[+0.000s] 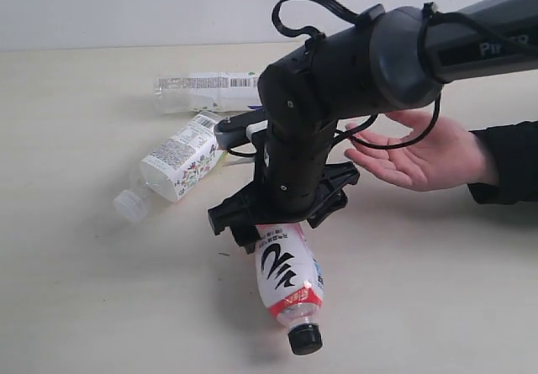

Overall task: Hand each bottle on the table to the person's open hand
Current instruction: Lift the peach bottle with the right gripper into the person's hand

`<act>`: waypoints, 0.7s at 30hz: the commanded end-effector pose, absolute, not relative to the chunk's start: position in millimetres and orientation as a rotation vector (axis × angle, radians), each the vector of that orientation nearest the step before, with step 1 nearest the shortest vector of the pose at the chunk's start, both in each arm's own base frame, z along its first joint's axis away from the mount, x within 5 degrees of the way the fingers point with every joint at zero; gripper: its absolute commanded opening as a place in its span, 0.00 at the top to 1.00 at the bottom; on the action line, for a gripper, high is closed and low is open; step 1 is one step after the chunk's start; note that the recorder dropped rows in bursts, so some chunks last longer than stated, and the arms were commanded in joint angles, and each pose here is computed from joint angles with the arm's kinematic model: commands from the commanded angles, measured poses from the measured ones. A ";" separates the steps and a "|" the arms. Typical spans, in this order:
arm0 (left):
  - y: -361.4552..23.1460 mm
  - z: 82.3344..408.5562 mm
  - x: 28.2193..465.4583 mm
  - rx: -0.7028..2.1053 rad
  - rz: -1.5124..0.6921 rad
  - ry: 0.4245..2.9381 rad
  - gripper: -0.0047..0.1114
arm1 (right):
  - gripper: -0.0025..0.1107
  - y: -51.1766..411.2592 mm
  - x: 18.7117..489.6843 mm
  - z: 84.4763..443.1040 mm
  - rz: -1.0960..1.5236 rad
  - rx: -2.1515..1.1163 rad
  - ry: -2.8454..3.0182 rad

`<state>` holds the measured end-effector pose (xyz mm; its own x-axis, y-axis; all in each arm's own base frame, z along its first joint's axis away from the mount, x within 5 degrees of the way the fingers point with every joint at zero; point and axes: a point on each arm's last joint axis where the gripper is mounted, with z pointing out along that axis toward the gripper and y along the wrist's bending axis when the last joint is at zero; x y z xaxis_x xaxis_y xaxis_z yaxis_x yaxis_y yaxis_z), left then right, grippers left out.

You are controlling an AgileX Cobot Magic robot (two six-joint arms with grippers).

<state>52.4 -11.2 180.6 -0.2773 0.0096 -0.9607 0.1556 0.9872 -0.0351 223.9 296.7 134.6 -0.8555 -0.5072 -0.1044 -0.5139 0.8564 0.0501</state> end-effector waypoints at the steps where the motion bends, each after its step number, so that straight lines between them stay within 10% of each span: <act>1: -11.6 181.3 52.1 0.114 -0.157 1.837 0.96 | 0.49 298.6 225.0 130.9 0.107 -0.822 2.935; 7: -11.6 181.3 52.1 0.114 -0.157 1.837 0.96 | 0.98 297.7 224.3 135.4 0.083 -0.828 2.956; 21: -11.6 181.3 52.1 0.114 -0.157 1.837 0.96 | 0.98 288.2 221.8 249.2 0.081 -0.949 2.851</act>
<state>52.4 -11.2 180.6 -0.2773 0.0096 -0.9607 0.1556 0.9872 -0.0351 224.4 296.3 217.3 -0.8177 -0.5694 -0.0848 -0.5731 0.8190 0.0275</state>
